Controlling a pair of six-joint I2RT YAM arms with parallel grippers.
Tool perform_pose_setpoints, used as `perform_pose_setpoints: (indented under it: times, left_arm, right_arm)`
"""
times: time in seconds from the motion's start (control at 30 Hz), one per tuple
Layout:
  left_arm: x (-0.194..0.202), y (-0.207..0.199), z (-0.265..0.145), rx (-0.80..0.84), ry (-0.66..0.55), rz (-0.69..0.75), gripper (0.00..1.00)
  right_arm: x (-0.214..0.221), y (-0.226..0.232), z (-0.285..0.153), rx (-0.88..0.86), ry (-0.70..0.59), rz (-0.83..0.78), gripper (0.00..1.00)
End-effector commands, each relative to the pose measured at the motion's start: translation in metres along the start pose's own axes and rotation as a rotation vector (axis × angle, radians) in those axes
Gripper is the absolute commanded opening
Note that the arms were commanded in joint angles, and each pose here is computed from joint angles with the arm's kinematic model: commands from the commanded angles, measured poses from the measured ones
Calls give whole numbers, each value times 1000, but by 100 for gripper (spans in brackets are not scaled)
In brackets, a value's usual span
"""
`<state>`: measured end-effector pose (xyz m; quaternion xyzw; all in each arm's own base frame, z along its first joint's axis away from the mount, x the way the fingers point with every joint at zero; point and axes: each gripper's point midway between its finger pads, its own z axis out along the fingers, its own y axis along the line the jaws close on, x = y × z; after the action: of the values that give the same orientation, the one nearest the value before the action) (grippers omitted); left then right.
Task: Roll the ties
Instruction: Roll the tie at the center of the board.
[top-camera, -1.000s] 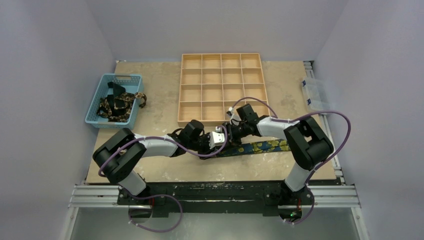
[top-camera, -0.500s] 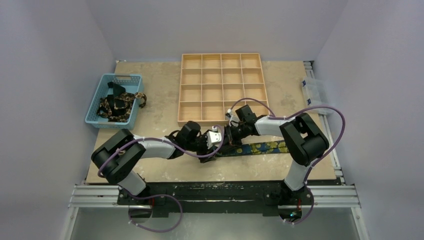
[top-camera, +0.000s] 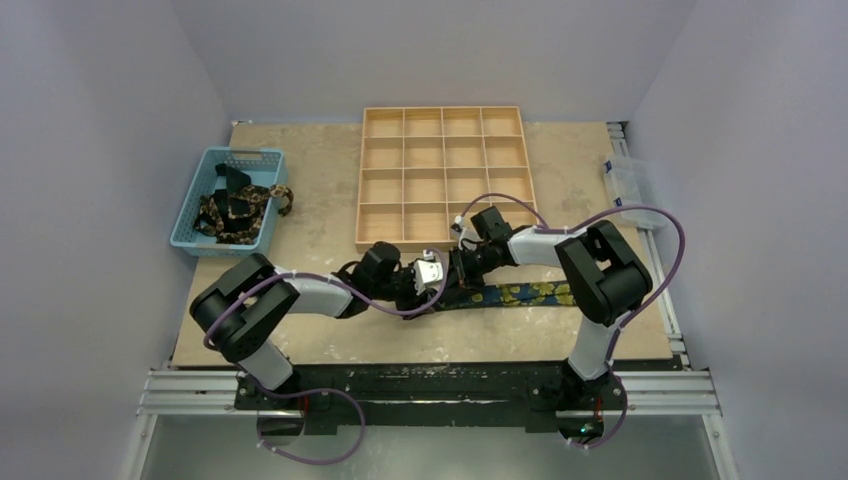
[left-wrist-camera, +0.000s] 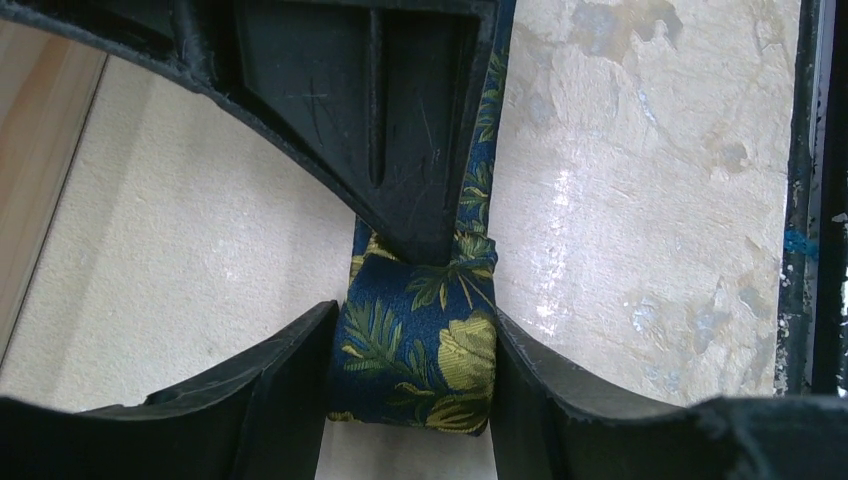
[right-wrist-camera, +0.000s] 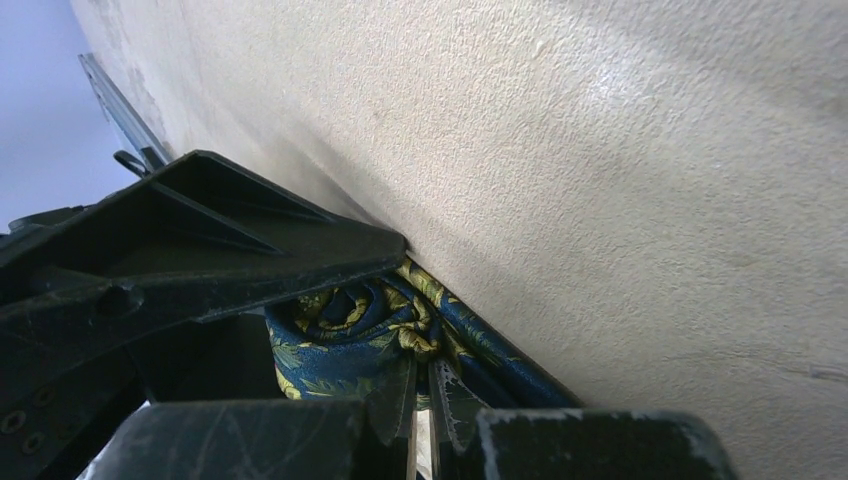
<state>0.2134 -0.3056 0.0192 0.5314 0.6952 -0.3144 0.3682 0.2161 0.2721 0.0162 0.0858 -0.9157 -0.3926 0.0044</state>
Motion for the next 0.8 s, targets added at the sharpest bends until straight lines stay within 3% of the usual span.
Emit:
perform_pose_setpoints:
  times: [0.0,0.13,0.27,0.33,0.43,0.6,0.77]
  left_arm:
    - [-8,0,9,11,-31,46,51]
    - [1,2,15,6,40,46,35]
    - [14,-2,10,16,136,37,23]
    - [20,-4,7,13,175,29,22]
    - [21,-5,5,9,205,19,21]
    - [21,-8,7,17,243,23,23]
    - [16,-8,12,22,242,15,25]
  right_arm:
    - [20,-52,6,213,42,83,0]
    - [16,-42,2,187,37,68,0]
    - [1,-15,-20,154,-14,44,21]
    - [-3,-4,-32,109,-36,60,34]
    - [-2,12,-44,39,-56,58,42]
    - [-9,41,-48,-92,-103,62,44]
    - [-12,42,-34,-97,-82,52,44]
